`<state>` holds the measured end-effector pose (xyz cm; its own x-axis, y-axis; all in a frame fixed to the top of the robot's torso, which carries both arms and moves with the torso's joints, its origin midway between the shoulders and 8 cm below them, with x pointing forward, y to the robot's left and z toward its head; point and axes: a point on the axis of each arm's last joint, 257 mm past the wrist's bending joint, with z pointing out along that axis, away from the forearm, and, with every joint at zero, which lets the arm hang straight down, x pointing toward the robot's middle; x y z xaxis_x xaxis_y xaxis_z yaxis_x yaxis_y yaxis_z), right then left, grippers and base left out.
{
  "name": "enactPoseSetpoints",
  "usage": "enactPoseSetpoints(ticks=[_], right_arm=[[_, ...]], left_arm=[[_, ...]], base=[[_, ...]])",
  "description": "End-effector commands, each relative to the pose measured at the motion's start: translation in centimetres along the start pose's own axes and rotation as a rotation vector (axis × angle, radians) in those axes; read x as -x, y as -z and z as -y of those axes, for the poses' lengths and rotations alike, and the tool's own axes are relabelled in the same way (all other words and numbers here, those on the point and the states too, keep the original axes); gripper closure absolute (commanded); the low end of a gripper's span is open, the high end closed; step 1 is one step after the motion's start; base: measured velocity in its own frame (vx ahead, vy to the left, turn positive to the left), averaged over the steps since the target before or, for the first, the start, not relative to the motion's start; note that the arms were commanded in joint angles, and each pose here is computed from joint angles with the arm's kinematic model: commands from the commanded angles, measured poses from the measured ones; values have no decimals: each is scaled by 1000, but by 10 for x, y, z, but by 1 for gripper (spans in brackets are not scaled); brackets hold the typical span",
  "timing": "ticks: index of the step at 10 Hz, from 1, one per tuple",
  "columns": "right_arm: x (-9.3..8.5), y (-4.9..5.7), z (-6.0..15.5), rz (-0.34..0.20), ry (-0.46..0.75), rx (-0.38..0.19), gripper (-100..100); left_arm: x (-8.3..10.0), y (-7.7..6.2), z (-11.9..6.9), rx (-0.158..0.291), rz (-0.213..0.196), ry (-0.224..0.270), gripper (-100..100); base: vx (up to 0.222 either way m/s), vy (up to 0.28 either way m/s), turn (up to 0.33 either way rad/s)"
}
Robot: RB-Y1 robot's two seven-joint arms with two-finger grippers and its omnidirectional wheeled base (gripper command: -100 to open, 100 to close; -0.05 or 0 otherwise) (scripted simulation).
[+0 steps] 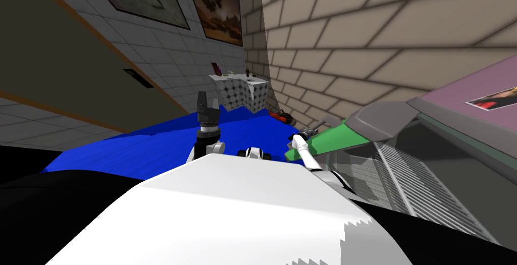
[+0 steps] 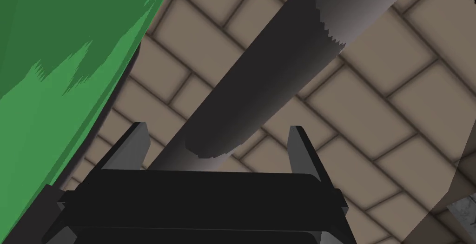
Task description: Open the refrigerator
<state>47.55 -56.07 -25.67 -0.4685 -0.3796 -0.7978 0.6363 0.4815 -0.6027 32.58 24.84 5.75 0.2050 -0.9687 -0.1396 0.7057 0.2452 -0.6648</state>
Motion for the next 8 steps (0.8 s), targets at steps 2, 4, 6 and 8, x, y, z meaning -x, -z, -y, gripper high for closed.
enactPoseSetpoints(ticks=[2, 4, 6, 8], right_arm=[[-8, -4, 16, -22, -3, -29, -100], [0, -1, 4, -2, 0, -5, 100], [9, 2, -11, 20, 0, 24, 100], [2, -4, 5, -4, -7, -14, 100]], left_arm=[[0, 0, 0, 0, 0, 0, 0], [0, 0, 0, 0, 0, 0, 0], [0, 0, 0, 0, 0, 0, 0], [0, 0, 0, 0, 0, 0, 0]], base=[[-6, -65, 126], [5, 51, -212], [0, 69, -224], [62, 30, -28]])
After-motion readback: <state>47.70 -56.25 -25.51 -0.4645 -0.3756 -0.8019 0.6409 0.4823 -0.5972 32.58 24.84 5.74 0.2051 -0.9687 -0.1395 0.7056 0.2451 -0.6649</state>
